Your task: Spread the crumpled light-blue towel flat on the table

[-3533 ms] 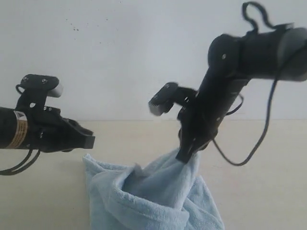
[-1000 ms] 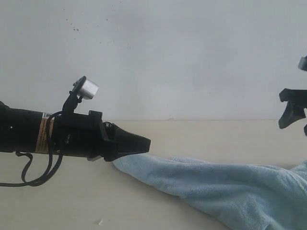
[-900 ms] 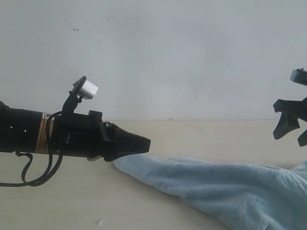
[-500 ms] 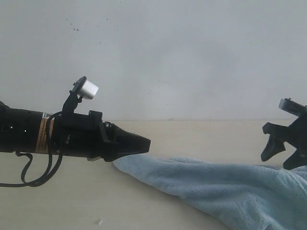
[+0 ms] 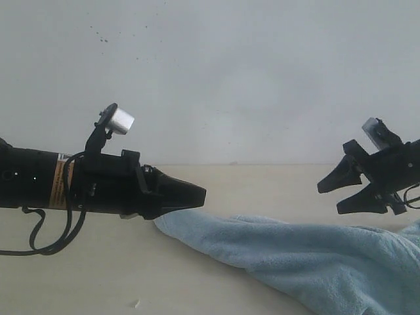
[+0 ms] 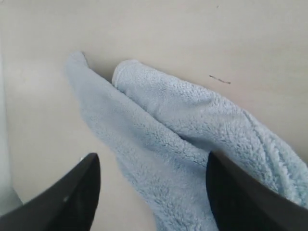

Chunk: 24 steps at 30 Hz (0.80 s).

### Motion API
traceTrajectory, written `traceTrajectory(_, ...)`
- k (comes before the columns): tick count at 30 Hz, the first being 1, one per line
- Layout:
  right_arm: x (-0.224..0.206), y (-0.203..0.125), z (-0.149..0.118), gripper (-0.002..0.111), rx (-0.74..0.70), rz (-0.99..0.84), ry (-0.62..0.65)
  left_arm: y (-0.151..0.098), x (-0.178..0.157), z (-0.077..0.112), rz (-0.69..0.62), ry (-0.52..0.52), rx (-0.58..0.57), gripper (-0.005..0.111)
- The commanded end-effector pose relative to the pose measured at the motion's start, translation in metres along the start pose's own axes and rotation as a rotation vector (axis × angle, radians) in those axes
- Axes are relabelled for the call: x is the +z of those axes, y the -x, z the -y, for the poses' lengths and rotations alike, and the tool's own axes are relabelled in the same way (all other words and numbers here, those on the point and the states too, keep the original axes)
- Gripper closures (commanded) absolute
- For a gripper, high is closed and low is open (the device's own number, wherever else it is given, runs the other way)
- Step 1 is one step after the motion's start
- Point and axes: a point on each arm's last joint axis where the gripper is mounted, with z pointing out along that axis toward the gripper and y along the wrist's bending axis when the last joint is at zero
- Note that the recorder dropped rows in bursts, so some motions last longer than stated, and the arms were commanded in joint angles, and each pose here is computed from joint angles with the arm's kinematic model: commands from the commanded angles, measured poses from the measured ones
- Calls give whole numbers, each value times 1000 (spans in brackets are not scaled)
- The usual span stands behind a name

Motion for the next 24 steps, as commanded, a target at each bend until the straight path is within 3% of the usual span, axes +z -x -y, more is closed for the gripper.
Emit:
traceTrajectory(1, -5, -3, 4, 48, -104, -36, -92, 4, -1, 2, 18, 3, 8, 89)
traceTrajectory(6, -15, -13, 35, 48, -51, -162, -451, 4, -1, 2, 18, 3, 8, 89)
traceTrajectory(8, -17, -14, 38, 48, -4, -161, -496, 4, -1, 2, 18, 3, 8, 89)
traceTrajectory(24, -4, -4, -3, 48, 21, -46, -36, 6, -1, 2, 37, 7, 6, 89)
